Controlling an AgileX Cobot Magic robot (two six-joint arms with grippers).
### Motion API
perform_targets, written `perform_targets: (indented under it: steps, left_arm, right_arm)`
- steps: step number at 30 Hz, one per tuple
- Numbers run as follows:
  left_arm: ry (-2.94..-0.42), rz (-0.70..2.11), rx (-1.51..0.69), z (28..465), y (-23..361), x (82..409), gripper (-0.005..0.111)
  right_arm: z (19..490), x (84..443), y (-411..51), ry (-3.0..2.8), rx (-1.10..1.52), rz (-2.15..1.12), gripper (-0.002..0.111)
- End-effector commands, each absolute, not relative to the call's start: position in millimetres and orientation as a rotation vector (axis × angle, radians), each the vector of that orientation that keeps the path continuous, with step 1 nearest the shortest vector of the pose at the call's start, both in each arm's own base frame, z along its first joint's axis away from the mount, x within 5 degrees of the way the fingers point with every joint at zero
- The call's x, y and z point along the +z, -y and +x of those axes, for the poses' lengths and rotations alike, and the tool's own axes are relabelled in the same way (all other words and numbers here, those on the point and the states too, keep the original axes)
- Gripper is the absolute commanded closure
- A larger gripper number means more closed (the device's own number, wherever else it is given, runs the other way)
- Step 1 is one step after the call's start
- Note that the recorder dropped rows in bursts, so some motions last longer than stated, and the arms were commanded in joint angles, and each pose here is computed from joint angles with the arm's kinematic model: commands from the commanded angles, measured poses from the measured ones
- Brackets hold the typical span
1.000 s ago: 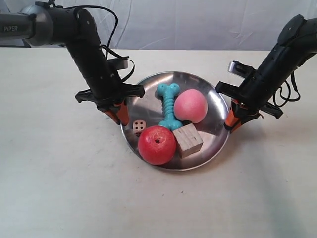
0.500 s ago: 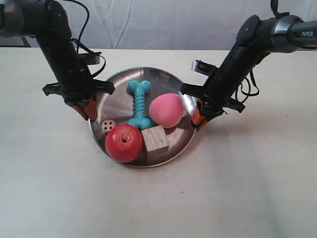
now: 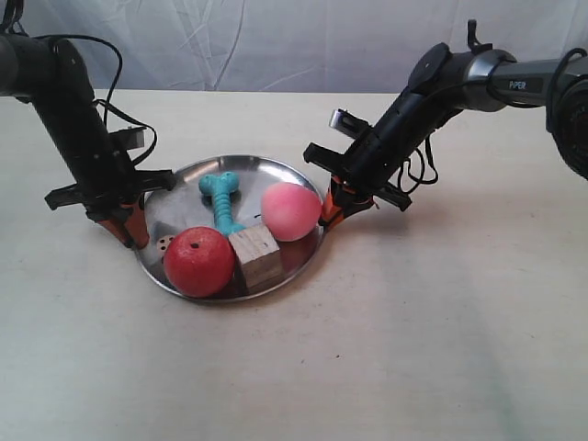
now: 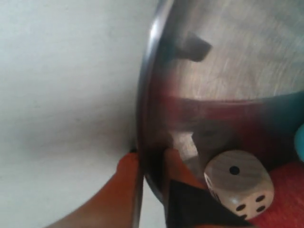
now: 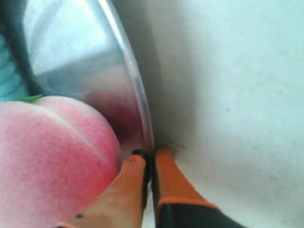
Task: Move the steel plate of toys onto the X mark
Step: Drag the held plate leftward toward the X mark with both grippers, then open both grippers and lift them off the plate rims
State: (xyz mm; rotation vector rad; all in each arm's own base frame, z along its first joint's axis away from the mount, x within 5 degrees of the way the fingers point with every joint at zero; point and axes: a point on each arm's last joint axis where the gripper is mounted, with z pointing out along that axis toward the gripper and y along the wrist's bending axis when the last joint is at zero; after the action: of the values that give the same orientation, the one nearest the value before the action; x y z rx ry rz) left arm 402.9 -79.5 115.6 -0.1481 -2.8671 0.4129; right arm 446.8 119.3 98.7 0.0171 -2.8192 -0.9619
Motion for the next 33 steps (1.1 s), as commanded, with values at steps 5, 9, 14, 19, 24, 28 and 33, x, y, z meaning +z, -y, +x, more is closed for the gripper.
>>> perform_targets:
  steps: [5,9,14,19,24,28,33]
  left_arm:
    - [2.894,-0.216,0.349,410.0,76.9,110.2,0.107]
    - [2.926,-0.206,0.35,416.6,77.6,117.0,0.107]
    - [2.942,-0.162,0.31,418.9,74.9,119.6,0.107]
    - [2.946,-0.152,0.314,419.1,74.1,121.4,0.106]
    - [2.946,-0.13,0.32,419.6,71.2,121.4,0.091]
    - [2.96,-0.106,0.319,420.5,65.7,126.4,0.075]
    - [3.002,-0.091,0.329,421.0,59.1,143.7,0.059]
  right_arm:
    - [450.1,98.7,-121.5,2.826,-0.974,0.002,0.109]
    - [449.8,98.0,-120.6,2.831,-0.957,0.008,0.108]
    - [449.8,97.9,-120.4,2.831,-0.954,0.007,0.085]
    - [449.5,97.3,-119.5,2.836,-0.936,0.016,0.071]
    - [449.5,97.3,-119.5,2.836,-0.936,0.016,0.071]
    - [449.7,97.3,-118.7,2.837,-0.937,0.013,0.071]
    - [449.4,96.3,-117.3,2.845,-0.911,0.031,0.071]
